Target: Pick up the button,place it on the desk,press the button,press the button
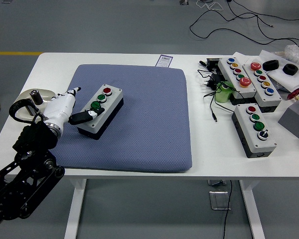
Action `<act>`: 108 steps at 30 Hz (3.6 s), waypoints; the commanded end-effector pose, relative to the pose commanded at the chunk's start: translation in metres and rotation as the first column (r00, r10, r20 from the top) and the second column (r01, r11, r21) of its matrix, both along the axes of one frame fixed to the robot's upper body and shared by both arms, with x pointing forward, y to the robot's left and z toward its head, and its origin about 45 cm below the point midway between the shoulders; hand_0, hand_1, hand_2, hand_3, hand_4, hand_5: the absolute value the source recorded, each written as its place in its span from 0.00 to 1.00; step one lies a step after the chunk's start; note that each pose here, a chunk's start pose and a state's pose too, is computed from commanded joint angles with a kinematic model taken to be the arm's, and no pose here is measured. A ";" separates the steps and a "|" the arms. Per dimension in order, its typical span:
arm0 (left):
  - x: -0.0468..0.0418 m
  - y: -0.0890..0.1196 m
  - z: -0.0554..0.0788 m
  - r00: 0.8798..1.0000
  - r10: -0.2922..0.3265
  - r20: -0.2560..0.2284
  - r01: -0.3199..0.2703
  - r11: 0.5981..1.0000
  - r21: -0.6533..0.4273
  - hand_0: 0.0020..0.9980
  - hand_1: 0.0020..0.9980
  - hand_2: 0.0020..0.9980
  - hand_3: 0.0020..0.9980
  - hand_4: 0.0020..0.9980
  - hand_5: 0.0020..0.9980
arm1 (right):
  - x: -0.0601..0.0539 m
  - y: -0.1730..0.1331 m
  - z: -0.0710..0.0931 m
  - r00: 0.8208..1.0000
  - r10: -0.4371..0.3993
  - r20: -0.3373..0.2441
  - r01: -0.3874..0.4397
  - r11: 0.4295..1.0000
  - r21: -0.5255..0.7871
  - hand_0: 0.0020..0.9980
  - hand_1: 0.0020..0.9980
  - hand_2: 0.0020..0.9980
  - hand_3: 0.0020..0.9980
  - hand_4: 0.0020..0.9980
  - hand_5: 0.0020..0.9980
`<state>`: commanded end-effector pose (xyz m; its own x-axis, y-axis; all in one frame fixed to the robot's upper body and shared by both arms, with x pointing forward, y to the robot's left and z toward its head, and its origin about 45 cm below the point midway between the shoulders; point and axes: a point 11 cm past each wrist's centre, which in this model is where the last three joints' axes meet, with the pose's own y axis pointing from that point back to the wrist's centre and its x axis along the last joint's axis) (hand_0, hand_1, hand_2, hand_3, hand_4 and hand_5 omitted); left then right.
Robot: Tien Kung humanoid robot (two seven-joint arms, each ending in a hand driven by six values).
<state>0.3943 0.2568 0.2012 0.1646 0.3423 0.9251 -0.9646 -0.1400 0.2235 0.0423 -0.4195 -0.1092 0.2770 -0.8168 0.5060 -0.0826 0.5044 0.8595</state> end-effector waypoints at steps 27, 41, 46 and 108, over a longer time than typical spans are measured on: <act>0.0112 -0.032 -0.017 0.985 -0.051 -0.164 0.052 0.999 0.003 0.87 0.99 1.00 0.91 1.00 0.80 | 0.007 -0.002 0.001 1.000 0.008 0.011 -0.008 1.000 -0.004 0.67 0.66 0.68 0.62 0.31 0.17; 0.0242 -0.029 -0.020 0.974 -0.048 -0.220 0.078 0.989 0.129 0.72 0.90 0.99 0.86 0.96 0.58 | 0.009 -0.004 0.002 1.000 0.011 0.015 -0.011 1.000 -0.009 0.67 0.66 0.68 0.62 0.31 0.17; 0.0249 -0.025 -0.021 0.975 -0.035 -0.220 0.066 0.988 0.136 0.62 0.83 0.94 0.81 0.93 0.54 | 0.010 -0.004 0.003 1.000 0.012 0.015 -0.012 1.000 -0.010 0.67 0.66 0.68 0.62 0.31 0.17; 0.0304 -0.034 -0.004 0.745 -0.666 -0.037 0.663 0.732 0.159 0.19 0.20 0.24 0.27 0.14 0.00 | 0.010 -0.004 0.003 1.000 0.025 0.010 -0.025 1.000 -0.011 0.67 0.66 0.68 0.62 0.31 0.17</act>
<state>0.4247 0.2230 0.1975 0.2765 0.0091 0.9610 -0.8287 0.5086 0.2337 0.0520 -0.4238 -0.1066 0.2922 -0.8041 0.5177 -0.1038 0.5114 0.8530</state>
